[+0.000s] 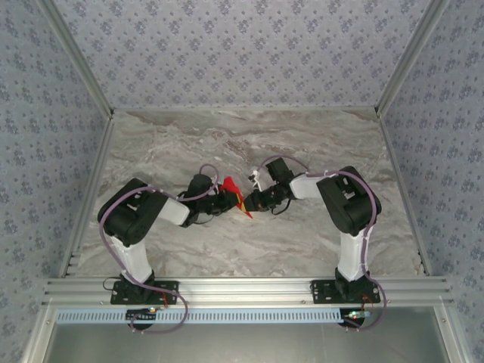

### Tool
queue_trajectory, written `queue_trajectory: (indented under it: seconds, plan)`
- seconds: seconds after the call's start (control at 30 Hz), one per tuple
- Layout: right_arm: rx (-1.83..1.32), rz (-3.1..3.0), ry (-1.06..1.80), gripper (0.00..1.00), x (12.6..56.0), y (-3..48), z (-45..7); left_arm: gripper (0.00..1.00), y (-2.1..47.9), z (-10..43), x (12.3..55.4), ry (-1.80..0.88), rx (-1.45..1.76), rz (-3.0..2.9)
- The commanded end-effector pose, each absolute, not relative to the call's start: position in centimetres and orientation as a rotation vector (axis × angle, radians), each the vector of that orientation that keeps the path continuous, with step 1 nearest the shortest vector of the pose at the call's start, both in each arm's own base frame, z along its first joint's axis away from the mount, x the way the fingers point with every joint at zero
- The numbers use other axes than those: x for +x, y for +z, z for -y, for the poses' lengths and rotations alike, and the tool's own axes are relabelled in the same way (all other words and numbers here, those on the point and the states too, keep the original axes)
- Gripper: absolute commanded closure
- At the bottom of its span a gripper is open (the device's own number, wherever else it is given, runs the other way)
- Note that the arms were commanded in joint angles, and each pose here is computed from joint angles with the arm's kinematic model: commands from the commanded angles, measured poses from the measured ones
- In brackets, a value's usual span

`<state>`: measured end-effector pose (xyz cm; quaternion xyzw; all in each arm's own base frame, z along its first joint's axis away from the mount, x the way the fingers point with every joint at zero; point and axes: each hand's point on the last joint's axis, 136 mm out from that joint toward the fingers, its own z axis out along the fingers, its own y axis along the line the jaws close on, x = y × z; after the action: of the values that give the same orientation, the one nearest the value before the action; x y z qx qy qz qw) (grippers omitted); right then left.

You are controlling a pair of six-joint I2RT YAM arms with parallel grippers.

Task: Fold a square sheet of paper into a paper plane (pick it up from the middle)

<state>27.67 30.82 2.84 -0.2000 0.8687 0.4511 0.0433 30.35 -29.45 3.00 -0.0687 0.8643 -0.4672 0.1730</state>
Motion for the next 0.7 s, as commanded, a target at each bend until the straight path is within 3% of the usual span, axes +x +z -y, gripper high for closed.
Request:
queue_trajectory:
  seconds: [0.0,0.37,0.67]
  plan:
    - [-0.666,-2.671,1.335,0.82,27.1,3.2,-30.4,0.89,1.2,28.9,30.5,-1.239,-0.232,-2.506]
    - [-0.740,-2.710,1.192,0.82,27.1,1.9,-29.8,0.89,0.6,28.8,30.6,-1.211,-0.262,-2.550]
    - [-0.665,-2.792,1.169,0.96,27.1,0.4,-29.0,0.90,-0.6,28.4,30.3,-1.162,-0.305,-2.616]
